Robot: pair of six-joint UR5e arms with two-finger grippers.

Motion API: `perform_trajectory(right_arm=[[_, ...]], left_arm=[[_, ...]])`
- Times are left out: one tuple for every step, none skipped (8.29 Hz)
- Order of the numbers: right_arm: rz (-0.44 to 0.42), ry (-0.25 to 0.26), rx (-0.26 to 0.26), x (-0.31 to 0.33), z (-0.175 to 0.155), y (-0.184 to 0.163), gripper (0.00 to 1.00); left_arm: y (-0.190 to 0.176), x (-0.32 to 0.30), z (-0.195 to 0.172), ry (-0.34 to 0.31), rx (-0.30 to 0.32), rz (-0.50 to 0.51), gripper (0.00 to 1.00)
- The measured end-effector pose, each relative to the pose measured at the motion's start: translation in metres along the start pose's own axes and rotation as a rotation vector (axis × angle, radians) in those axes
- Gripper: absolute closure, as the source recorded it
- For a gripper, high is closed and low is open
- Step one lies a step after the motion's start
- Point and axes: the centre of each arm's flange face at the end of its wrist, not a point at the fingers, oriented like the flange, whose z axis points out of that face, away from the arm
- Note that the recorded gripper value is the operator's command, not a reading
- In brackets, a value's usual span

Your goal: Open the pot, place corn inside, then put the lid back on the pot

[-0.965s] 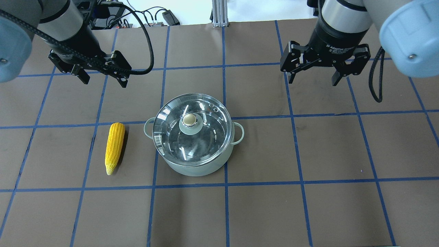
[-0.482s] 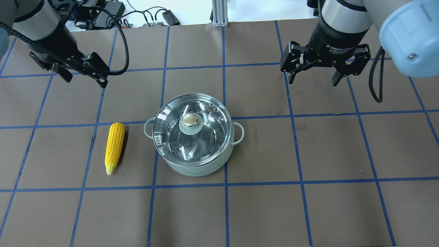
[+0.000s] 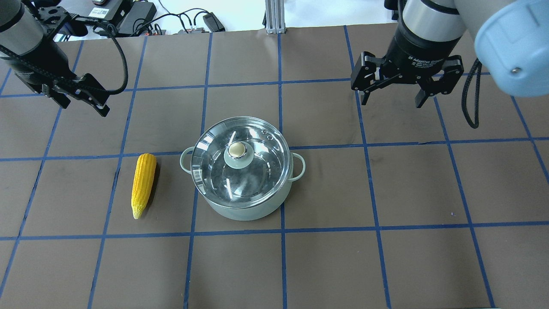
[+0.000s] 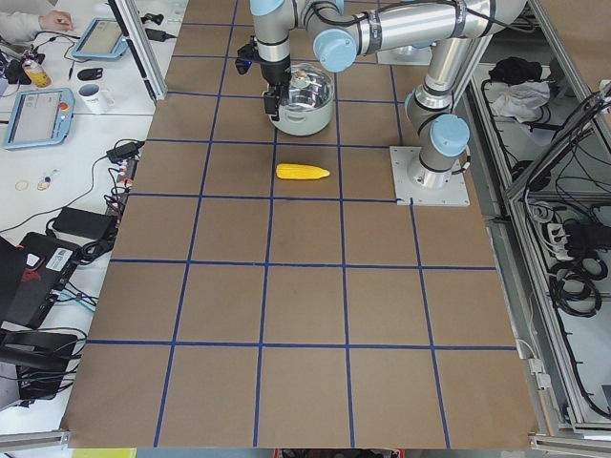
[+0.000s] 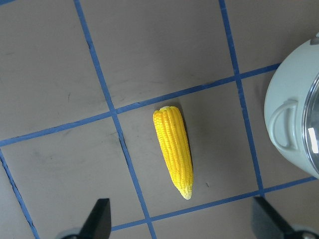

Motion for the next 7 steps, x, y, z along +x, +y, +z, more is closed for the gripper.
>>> perform_trajectory(right_arm=[[0.000, 0.000, 0.000, 0.000, 0.000, 0.000, 0.00], [0.000, 0.000, 0.000, 0.000, 0.000, 0.000, 0.00], [0.000, 0.000, -0.001, 0.000, 0.000, 0.000, 0.00], [-0.001, 0.000, -0.001, 0.000, 0.000, 0.000, 0.00], [-0.001, 0.000, -0.001, 0.000, 0.000, 0.000, 0.00], [-0.001, 0.000, -0.002, 0.000, 0.000, 0.000, 0.00], [-0.001, 0.000, -0.002, 0.000, 0.000, 0.000, 0.00]], left_arm=[[-0.001, -0.004, 0.010, 0.011, -0.018, 0.015, 0.00], [-0.001, -0.008, 0.024, 0.023, -0.036, 0.017, 0.00], [0.000, -0.012, 0.041, 0.031, -0.050, 0.013, 0.00], [-0.002, -0.015, 0.062, 0.042, -0.067, 0.010, 0.00], [-0.007, -0.019, 0.083, 0.054, -0.085, 0.008, 0.00], [-0.012, -0.022, 0.100, 0.068, -0.104, 0.008, 0.00], [-0.016, -0.023, 0.113, 0.089, -0.116, 0.008, 0.00]])
